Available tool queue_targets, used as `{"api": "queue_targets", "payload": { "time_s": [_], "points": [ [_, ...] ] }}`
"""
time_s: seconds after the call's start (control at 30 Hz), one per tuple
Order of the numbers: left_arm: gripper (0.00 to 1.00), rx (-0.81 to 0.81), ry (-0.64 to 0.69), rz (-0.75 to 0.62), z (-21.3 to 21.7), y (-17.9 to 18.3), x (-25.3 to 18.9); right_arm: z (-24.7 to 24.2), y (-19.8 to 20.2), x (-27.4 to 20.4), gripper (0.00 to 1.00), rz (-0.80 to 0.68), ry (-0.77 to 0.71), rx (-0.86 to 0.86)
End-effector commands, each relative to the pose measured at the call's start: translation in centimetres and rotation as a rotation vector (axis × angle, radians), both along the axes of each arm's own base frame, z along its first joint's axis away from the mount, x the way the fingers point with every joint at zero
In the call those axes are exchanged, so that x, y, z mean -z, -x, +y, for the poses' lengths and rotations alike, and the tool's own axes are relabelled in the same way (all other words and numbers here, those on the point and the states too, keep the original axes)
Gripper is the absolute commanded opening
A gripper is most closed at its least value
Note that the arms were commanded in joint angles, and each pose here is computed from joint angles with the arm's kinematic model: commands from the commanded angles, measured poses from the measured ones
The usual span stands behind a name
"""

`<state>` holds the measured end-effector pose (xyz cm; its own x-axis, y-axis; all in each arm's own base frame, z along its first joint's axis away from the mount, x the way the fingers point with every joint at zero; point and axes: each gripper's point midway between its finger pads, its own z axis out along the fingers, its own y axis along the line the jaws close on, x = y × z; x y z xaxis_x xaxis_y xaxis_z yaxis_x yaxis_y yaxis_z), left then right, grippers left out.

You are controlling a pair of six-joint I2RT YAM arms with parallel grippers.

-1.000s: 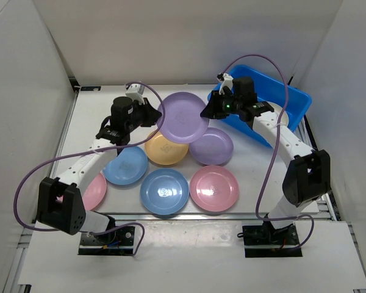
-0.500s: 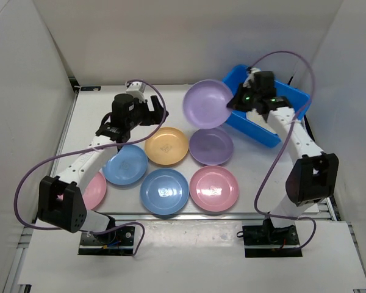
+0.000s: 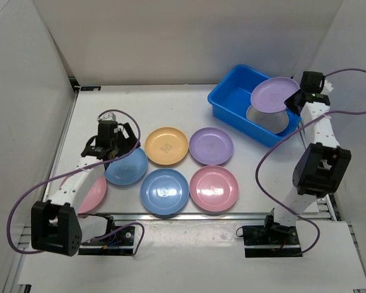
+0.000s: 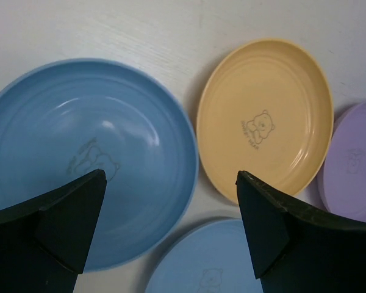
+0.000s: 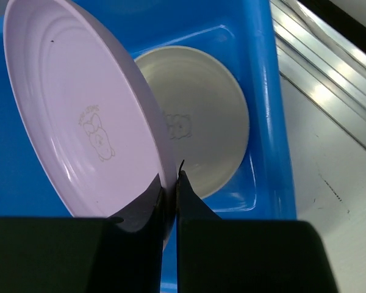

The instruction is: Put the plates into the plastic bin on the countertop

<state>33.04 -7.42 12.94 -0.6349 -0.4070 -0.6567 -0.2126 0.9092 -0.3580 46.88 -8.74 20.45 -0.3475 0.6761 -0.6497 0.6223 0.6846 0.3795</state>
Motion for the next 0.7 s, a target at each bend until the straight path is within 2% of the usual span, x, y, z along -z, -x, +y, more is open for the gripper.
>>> {"api": "queue_targets", "payload": {
  "time_s": [0.0,0.13,0.37,0.47,0.5,0.53,0.6,0.63,0.67],
  "points": [
    [0.99,-0.124,0.001,0.036,2.0,2.5,0.1,-2.1,-0.7,1.2,0.00,0.025,0.011,0.190],
    [0.99,-0.188,-0.004,0.102,3.0,4.6,1.3,-1.2,-1.6,5.3,0.00,0.097,-0.050,0.199],
    [0.99,-0.274,0.060,0.167,3.2,6.9,2.5,-0.8,-3.0,8.4,0.02,0.110,-0.083,0.241],
    [0.99,-0.304,0.082,0.185,3.2,7.3,2.9,-0.4,-3.1,10.0,0.10,0.159,-0.111,0.238],
    [0.99,-0.306,0.084,0.183,3.2,7.4,2.8,-0.2,-3.3,10.3,0.15,0.170,-0.119,0.242],
    [0.99,-0.323,0.086,0.188,3.3,7.6,2.8,-0.3,-3.2,10.5,0.28,0.182,-0.117,0.245],
    [0.99,-0.346,0.081,0.200,3.6,8.0,3.0,-0.4,-2.8,9.8,0.44,0.179,-0.107,0.251],
    [0.99,-0.367,0.080,0.207,3.8,8.3,3.1,-0.3,-2.8,9.6,0.54,0.172,-0.101,0.246],
    [0.99,-0.375,0.081,0.221,3.9,8.6,3.4,-0.5,-2.8,9.2,0.71,0.159,-0.092,0.245]
  ]
}}
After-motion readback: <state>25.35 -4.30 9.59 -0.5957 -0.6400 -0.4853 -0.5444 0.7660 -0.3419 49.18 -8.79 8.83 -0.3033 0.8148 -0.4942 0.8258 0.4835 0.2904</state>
